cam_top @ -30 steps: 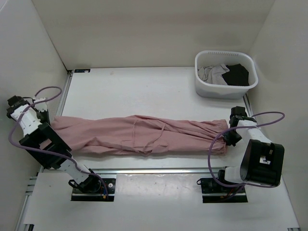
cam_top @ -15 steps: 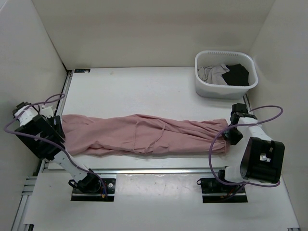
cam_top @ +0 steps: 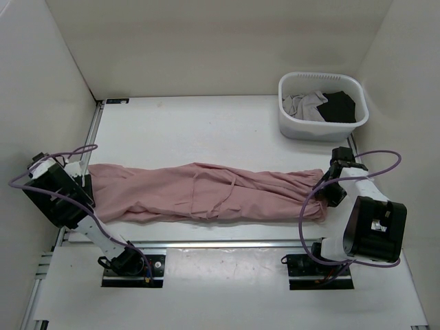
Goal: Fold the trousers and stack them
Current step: Fold the trousers
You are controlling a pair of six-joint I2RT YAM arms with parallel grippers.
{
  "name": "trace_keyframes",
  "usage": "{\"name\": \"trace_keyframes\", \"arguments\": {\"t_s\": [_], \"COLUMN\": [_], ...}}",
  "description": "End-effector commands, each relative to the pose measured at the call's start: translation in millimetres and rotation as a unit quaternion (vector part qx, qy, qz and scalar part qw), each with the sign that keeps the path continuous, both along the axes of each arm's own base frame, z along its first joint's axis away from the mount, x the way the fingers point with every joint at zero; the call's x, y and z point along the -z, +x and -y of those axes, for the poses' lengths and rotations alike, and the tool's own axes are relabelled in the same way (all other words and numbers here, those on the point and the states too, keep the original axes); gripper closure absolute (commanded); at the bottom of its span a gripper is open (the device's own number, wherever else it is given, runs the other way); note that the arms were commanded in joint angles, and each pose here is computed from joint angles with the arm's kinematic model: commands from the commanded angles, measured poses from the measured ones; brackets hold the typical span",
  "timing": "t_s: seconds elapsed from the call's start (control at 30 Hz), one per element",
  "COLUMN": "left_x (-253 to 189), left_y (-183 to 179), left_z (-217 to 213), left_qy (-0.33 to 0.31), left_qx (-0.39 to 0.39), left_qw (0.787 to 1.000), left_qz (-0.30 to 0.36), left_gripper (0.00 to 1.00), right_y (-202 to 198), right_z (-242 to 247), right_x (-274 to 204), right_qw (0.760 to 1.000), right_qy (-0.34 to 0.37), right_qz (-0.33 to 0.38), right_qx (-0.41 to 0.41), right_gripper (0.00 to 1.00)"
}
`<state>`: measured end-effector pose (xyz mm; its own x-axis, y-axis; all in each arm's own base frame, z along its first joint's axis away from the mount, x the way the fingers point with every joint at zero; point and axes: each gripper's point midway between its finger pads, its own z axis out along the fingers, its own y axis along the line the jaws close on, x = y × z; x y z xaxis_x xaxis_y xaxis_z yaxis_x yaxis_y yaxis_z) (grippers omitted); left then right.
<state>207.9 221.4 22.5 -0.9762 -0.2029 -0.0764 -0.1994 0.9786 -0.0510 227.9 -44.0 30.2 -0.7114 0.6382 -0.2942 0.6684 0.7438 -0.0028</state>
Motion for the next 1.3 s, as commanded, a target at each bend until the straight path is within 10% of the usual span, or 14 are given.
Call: {"name": "trace_keyframes", "arguments": {"t_s": [0.0,0.07,0.23,0.77,1.03,1.27], "left_x": [-18,-11,0,-150,-239,-269], "left_y": [14,14,12,79,158,186], "left_z": [-12,-5,11,11,28,27], "left_qy": [0.053,0.040,0.005,0.052,0.085,0.150], "left_qx": [0.008,0.013,0.020,0.079,0.123,0.145], "left_qw": [0.998,0.999,1.000,0.979,0.936,0.925], "left_qz": [0.038,0.031,0.022,0.180,0.320,0.319], "left_gripper": [0.17,0.18,0.85,0.86,0.86,0.86], "right_y": [8,10,10,0,1,0], "right_z": [-10,-12,-13,-3,-2,-2], "right_x": [0,2,2,9,10,12], "right_qw": [0.999,0.999,0.999,1.000,1.000,1.000], "right_qy": [0.026,0.033,0.036,0.010,0.008,0.009], "right_qz": [0.020,0.021,0.016,-0.014,-0.016,-0.020], "right_qx": [-0.012,-0.014,-0.021,-0.012,-0.021,-0.021], "right_gripper": [0.42,0.51,0.91,1.00,1.00,1.00]}}
